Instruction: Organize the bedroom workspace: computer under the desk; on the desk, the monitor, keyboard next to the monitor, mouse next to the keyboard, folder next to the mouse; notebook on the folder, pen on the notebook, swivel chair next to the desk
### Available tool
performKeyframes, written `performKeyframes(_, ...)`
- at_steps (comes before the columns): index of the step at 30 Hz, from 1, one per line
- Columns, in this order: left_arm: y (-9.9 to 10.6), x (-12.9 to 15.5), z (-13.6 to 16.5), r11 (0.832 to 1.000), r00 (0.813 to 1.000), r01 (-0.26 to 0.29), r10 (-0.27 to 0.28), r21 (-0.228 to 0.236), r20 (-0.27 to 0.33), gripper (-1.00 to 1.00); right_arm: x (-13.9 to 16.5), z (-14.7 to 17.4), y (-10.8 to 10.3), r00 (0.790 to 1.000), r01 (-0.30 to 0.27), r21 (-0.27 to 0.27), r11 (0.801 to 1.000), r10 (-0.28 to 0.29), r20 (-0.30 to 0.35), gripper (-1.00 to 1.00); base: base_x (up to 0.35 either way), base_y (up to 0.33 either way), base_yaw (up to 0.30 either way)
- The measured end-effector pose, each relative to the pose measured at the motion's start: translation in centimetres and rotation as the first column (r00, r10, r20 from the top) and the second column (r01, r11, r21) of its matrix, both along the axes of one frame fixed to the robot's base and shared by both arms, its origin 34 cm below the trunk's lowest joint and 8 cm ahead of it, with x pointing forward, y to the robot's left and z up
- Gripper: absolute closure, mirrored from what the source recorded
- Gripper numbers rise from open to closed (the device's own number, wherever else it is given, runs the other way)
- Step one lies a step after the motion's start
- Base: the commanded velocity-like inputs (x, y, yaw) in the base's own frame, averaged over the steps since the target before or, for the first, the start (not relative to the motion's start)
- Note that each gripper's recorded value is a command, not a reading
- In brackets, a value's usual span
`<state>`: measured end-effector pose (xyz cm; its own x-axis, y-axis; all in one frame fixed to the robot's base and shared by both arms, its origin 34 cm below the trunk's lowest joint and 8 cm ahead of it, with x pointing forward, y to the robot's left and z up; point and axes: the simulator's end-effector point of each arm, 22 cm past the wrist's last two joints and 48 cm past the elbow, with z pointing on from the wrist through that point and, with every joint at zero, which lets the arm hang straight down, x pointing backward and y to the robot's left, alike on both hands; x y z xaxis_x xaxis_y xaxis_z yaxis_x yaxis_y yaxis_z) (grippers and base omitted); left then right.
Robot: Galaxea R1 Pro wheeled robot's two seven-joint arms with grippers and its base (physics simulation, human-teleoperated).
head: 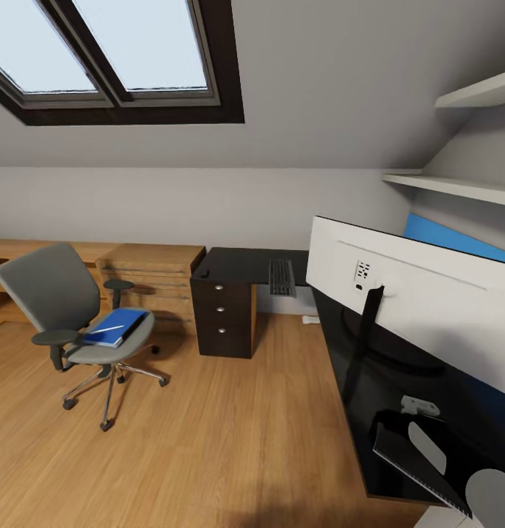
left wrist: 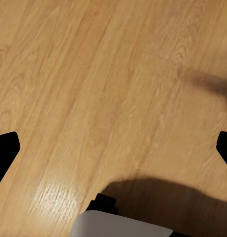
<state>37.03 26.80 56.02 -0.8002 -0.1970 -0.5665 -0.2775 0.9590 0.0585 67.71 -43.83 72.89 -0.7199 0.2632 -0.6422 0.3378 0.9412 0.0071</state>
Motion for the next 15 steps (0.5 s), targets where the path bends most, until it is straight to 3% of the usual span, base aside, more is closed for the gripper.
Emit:
performKeyframes(8,0.0,0.01,-0.02,1.0,1.0,0.0,0.0,0.0,0.0,-1.0,0.01,-0.03,-0.05,1.0,0.001,0.0,1.0,-0.001,0.0,-1.0,-0.134,0.0,0.0)
performKeyframes(15,0.02,0.0,0.0,1.0,1.0,0.0,0.0,0.001,0.0,-1.0,-0.02,0.0,-0.12,1.0,0.004,0.0,1.0,-0.004,0.001,-1.0,-0.04,0.0,0.0)
